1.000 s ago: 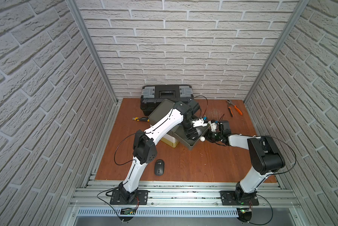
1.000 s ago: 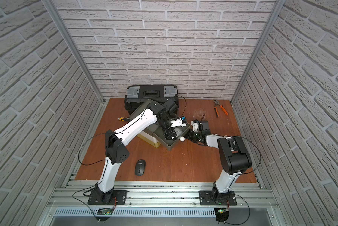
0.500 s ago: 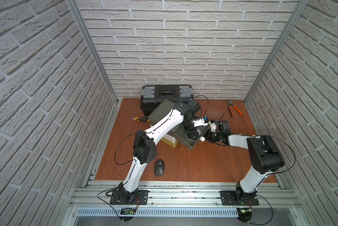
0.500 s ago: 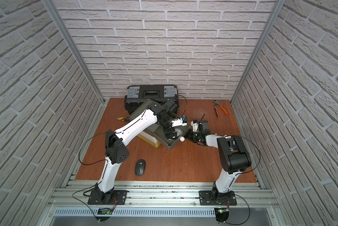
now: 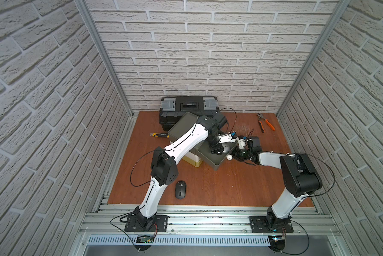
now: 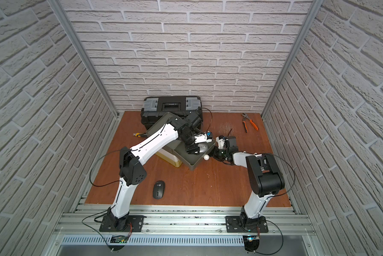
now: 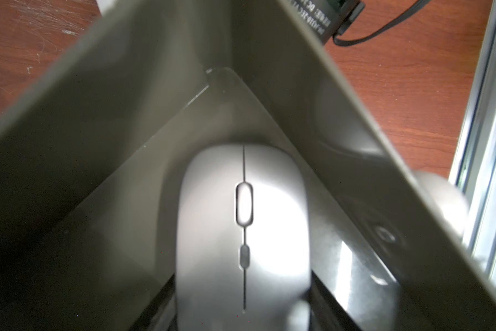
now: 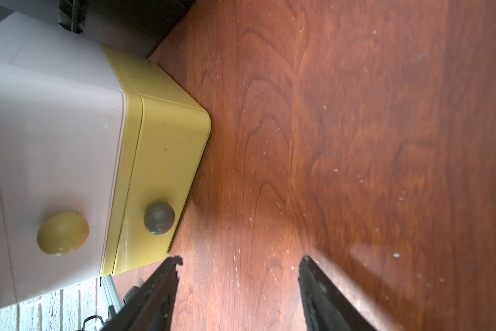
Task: Take the mice out of the drawer
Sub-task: Pick up the mouse from the drawer.
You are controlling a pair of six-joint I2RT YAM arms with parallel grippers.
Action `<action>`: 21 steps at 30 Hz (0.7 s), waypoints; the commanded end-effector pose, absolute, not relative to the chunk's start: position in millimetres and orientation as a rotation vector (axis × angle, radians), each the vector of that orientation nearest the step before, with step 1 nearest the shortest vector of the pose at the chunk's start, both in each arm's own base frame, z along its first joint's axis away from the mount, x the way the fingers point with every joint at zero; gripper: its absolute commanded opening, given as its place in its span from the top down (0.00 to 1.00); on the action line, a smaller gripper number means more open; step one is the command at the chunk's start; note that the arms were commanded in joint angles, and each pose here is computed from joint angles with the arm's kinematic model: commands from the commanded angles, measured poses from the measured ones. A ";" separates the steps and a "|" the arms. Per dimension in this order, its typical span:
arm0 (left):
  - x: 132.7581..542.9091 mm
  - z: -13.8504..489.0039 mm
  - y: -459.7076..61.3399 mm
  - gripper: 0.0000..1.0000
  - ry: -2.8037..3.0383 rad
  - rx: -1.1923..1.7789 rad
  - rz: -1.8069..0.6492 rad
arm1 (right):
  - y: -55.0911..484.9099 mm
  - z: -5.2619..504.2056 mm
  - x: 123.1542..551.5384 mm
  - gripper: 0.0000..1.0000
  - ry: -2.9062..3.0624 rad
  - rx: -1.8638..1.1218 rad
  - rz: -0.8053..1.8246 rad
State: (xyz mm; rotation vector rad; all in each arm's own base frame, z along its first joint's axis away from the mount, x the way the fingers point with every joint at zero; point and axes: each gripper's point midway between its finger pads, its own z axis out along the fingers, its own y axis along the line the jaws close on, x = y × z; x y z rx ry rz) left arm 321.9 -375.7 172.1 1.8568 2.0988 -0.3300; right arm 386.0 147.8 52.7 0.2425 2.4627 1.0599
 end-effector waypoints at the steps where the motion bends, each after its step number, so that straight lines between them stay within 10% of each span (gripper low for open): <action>1: 316.6 149.2 -363.7 0.53 2.161 1.918 -0.312 | 163.9 75.7 395.4 0.32 2.386 0.125 1.104; 21: 312.0 280.6 -343.1 0.55 1.913 1.707 -0.204 | 164.5 69.3 395.4 0.32 2.404 0.133 1.104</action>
